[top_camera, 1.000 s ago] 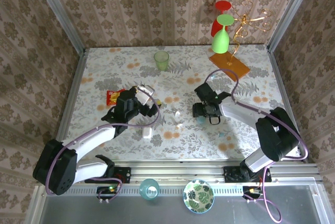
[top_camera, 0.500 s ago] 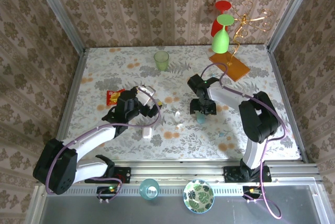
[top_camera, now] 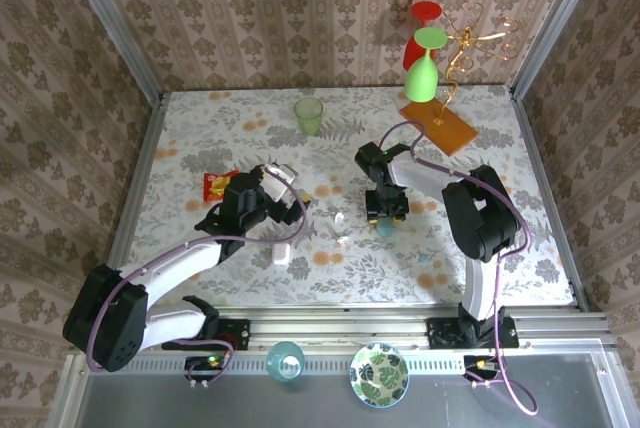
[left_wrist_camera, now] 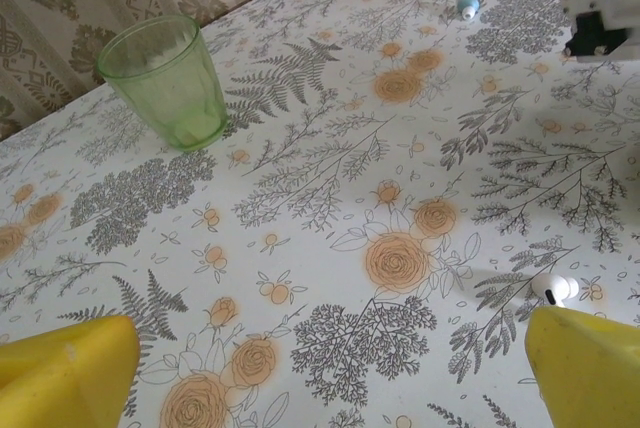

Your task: Insert wireless bluetooth earbuds into charging case

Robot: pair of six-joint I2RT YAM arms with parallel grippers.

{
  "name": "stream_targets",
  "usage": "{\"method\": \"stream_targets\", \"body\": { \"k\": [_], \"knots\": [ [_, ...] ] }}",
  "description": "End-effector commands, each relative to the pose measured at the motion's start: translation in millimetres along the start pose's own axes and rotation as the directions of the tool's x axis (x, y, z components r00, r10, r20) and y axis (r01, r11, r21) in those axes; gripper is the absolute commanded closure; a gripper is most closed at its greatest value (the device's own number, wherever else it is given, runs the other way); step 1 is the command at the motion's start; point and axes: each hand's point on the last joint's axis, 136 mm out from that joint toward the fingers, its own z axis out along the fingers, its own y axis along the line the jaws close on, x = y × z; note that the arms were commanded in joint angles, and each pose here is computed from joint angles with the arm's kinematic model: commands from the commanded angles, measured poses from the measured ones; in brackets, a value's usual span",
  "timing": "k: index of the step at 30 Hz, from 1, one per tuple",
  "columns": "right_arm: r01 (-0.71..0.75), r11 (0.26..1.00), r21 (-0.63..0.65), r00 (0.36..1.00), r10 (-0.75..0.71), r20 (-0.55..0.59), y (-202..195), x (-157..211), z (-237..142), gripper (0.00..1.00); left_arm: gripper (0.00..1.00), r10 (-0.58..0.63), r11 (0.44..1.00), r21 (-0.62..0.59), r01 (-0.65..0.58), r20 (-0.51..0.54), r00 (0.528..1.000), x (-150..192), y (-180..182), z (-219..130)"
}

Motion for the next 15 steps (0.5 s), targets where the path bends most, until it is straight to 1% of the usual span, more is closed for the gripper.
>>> {"method": "stream_targets", "body": {
  "k": [1, 4, 7, 11, 15],
  "knots": [
    [-0.002, 1.000, 0.007, 0.999, 0.002, -0.034, -2, 3, -1, 0.64, 0.00, 0.009, 0.999, 0.032, -0.010, 0.034, 0.999, -5, -8, 2],
    [-0.013, 1.000, -0.011, 1.000, 0.013, -0.021, -1, 1, -5, 0.64, 0.00, 0.032, 0.998, 0.047, -0.034, 0.061, 0.998, -8, -13, 3],
    [-0.040, 0.998, -0.055, 0.999, 0.040, 0.008, 2, -3, -18, 0.65, 0.00, 0.093, 0.993, 0.065, -0.101, 0.109, 0.990, -14, -27, 4],
    [-0.110, 0.980, -0.168, 0.992, 0.119, 0.042, 7, -10, -39, 0.64, 0.00, 0.193, 0.975, 0.075, -0.210, 0.191, 0.963, -25, -50, 8],
    [-0.209, 0.925, -0.318, 0.973, 0.230, 0.032, 9, -16, -60, 0.64, 0.00, 0.290, 0.946, 0.058, -0.319, 0.288, 0.913, -41, -78, 13]
  ]
}}
